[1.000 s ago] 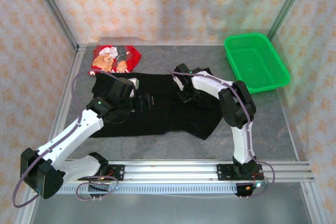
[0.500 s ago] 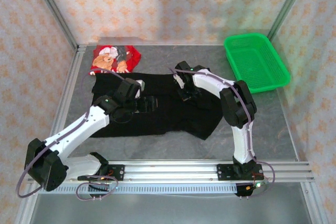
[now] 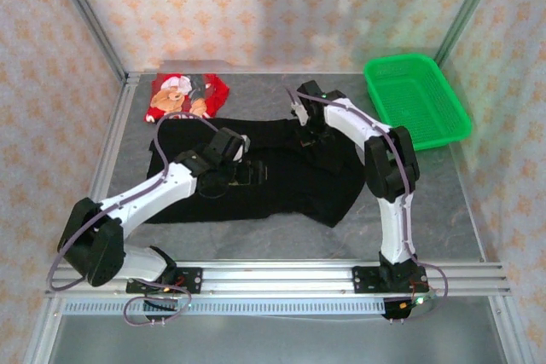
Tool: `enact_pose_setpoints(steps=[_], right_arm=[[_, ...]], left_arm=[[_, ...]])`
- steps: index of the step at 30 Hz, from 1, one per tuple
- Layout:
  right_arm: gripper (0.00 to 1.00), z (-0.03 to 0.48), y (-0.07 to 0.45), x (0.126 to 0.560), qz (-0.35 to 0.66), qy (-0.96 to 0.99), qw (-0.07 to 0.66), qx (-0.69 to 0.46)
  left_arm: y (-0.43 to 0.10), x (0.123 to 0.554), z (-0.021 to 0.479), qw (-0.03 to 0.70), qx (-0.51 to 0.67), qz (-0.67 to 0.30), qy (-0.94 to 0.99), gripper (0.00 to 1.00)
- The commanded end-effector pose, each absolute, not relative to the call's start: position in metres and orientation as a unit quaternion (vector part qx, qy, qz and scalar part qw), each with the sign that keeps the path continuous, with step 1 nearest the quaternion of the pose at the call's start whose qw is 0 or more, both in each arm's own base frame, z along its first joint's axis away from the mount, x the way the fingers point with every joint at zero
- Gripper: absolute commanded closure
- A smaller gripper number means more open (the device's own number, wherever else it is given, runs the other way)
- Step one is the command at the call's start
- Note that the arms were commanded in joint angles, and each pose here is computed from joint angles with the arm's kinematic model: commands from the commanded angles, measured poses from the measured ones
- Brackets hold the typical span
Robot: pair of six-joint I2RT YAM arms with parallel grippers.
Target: Fold and stack the t-shirts
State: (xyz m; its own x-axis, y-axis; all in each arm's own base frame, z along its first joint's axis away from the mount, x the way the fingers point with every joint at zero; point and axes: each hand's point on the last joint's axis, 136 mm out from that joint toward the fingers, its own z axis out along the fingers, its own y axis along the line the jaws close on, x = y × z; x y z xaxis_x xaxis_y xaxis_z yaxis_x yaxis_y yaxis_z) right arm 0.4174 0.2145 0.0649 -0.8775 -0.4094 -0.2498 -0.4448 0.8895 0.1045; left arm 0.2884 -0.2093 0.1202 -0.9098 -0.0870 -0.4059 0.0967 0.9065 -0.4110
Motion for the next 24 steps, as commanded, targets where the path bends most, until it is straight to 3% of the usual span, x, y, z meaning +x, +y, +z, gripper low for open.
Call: enact_pose_setpoints(steps=[1, 24], right_arm=[[1.00, 0.056, 0.209, 0.416, 0.081, 0.970, 0.083, -0.216], [0.99, 0.053, 0.208, 0.460, 0.081, 0.975, 0.096, -0.185]], left_arm=[[-0.227, 0.305, 0.138, 0.233, 0.012, -0.243, 0.942, 0.24], [-0.288, 0.348, 0.123, 0.197, 0.015, -0.296, 0.934, 0.27]])
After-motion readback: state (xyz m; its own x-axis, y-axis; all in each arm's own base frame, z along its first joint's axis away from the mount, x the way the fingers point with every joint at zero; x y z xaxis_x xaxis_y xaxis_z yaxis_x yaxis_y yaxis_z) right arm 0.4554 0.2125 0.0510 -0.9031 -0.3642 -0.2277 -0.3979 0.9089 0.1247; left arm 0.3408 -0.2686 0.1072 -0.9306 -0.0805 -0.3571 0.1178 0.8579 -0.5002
